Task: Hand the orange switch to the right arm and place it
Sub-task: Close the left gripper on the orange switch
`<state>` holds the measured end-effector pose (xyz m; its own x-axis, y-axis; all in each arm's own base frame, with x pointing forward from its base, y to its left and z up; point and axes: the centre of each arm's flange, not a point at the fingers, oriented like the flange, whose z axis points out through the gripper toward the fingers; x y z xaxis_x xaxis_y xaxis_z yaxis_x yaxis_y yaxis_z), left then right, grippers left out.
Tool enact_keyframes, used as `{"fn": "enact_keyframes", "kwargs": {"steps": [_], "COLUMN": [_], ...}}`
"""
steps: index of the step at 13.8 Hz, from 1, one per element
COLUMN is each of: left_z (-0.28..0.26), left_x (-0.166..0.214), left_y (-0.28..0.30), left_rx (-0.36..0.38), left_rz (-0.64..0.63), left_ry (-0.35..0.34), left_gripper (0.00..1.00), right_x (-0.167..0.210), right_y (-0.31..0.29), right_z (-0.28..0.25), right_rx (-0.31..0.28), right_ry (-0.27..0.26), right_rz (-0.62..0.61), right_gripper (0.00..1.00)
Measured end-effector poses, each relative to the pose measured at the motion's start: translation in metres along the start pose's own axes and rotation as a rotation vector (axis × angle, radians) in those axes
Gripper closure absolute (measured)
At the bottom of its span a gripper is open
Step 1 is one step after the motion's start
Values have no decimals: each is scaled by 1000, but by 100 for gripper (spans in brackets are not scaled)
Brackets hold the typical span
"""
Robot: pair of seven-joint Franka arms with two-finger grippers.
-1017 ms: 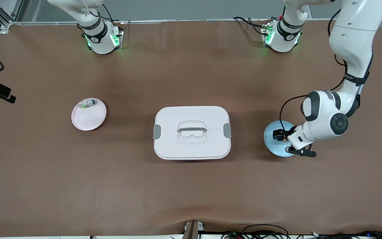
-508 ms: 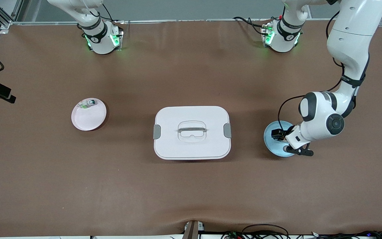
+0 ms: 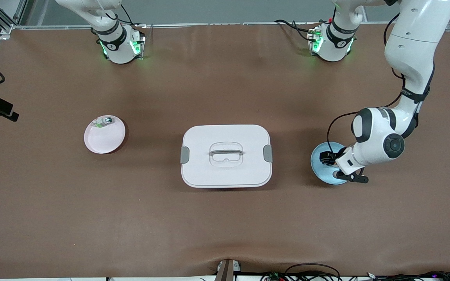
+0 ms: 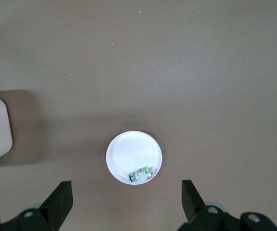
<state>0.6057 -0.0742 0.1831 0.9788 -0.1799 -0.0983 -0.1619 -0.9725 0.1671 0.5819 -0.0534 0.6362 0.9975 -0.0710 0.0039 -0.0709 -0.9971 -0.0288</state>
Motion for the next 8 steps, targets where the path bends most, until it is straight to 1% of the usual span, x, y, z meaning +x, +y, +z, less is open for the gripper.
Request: {"fn": "enact_keyframes", "kwargs": {"steps": [1,8], "left_z": [0,0], "left_x": [0,0], "left_y": [0,0], "left_rx": [0,0], "left_rz": [0,0], "left_ry": [0,1], "left_gripper": [28,28], "right_x": [0,0], "right_y": [0,4], "right_z": [0,0], "right_rx": [0,0], "right_ry": [0,1], "right_rz": [0,8], "right_gripper": [0,0]}}
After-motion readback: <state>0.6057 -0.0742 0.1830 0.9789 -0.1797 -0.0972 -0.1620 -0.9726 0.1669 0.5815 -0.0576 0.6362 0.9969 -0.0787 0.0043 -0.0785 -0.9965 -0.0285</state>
